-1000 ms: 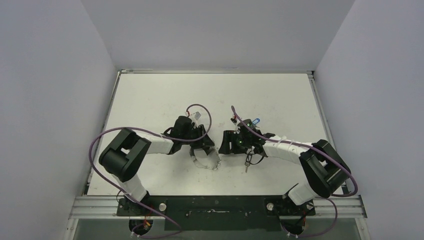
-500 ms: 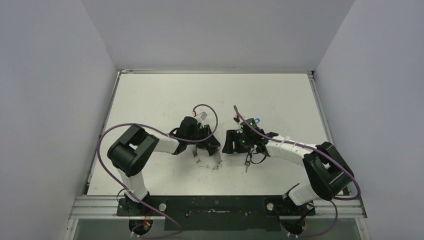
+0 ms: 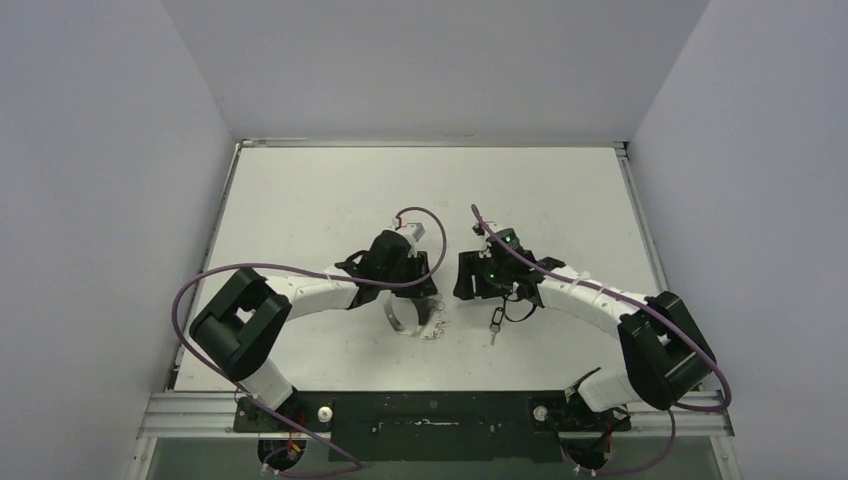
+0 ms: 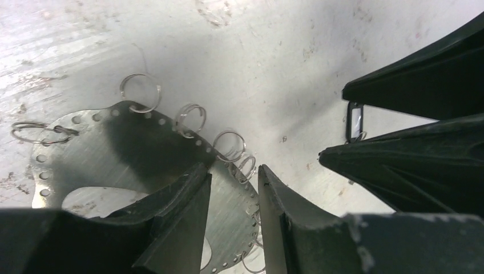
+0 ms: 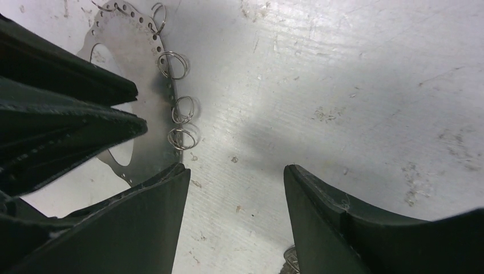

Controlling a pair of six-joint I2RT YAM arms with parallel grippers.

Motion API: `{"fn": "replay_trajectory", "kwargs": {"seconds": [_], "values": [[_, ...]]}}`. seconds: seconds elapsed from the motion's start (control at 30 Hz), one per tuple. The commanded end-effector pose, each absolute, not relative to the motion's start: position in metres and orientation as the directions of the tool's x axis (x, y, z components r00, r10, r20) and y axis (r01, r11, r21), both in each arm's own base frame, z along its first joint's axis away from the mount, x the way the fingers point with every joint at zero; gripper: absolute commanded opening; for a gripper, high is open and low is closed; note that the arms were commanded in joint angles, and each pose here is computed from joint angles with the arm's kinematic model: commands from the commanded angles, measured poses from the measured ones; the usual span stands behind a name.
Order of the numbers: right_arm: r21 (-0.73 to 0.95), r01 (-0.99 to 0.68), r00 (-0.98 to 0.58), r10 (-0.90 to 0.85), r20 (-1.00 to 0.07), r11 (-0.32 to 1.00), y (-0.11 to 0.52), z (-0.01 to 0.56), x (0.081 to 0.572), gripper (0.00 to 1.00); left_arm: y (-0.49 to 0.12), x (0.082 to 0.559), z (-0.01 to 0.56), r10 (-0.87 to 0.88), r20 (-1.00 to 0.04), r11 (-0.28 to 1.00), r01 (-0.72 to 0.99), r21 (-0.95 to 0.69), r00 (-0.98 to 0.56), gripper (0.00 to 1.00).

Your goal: Put the keys on the keyring

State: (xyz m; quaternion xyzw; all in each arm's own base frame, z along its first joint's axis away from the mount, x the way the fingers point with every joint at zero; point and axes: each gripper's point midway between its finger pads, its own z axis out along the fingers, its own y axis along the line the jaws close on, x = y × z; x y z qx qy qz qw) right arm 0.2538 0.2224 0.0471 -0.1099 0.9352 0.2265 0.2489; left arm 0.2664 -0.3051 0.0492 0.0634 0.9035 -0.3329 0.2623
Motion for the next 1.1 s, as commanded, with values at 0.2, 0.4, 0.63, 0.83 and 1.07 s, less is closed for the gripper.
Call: {"fn": "replay_trajectory", "kwargs": {"seconds": [0.2,0.4,0.63,0.83,1.07], "values": [[0.308,-0.214,-0.781,0.027,-0.625,0.927,0.183,0.088,0.270,0.62,-0.320,0.273,0.049,0.253,-0.608,0.893,0.423,-0.153,-0.753,0.39],[0.345,-0.061,-0.757,0.183,-0.628,0.936,0.143,0.093,0.266,0.63,-0.332,0.276,0.038,0.337,-0.596,0.891,0.452,-0.049,-0.729,0.40],[0.395,-0.007,-0.742,0.260,-0.618,0.919,0.122,0.095,0.263,0.64,-0.335,0.276,0.027,0.377,-0.576,0.891,0.454,0.012,-0.725,0.40],[0.416,-0.021,-0.750,0.260,-0.608,0.909,0.125,0.095,0.264,0.65,-0.326,0.273,0.023,0.389,-0.564,0.894,0.446,0.041,-0.728,0.38],[0.439,-0.040,-0.758,0.259,-0.598,0.898,0.130,0.094,0.264,0.66,-0.319,0.274,0.036,0.378,-0.590,0.901,0.429,0.058,-0.714,0.35]]}}
